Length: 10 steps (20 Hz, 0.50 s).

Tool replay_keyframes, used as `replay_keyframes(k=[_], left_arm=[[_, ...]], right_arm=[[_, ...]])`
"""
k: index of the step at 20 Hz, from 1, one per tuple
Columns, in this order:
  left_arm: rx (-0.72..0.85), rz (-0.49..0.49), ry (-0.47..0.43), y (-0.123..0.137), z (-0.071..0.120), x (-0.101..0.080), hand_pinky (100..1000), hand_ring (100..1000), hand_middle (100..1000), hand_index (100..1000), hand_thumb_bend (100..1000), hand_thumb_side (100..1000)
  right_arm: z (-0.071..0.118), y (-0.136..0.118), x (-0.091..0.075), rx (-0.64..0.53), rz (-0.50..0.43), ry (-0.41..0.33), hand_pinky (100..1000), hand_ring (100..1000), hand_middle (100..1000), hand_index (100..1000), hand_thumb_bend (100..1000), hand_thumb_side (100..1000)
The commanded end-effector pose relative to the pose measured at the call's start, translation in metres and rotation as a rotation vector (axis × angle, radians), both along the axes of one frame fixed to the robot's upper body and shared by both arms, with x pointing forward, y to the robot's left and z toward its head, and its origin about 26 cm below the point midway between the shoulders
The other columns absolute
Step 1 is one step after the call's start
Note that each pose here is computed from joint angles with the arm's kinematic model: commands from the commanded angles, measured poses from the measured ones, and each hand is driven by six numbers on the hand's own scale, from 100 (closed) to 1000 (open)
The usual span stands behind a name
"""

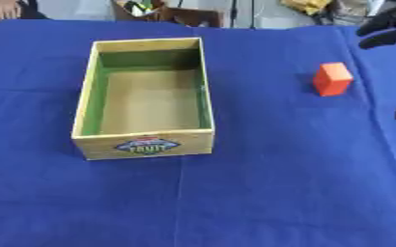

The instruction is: Pick up objects on the table and place them in the box.

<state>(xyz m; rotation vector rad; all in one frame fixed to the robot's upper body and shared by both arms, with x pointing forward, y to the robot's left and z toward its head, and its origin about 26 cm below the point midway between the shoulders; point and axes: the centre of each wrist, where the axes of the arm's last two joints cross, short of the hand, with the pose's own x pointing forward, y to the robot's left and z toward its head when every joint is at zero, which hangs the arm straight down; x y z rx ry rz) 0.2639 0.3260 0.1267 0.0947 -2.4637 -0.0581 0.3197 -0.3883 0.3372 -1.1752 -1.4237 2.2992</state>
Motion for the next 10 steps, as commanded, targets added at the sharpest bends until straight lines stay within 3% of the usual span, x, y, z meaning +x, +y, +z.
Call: replay_keyframes(k=[1, 10], left_arm=[[0.025, -0.014, -0.020, 0.000, 0.007, -0.001, 261, 386, 442, 643, 100, 967], [0.028, -0.024, -0.023, -0.003, 0.007, 0.000, 260, 386, 443, 643, 100, 973]], right_arm=[[0.007, -0.008, 0.004, -0.044, -0.034, 0.012, 840, 924, 918, 1000, 532, 812], [0.005, -0.027, 0.035, 0.076, -0.127, 0.043, 847, 929, 901, 1000, 516, 848]])
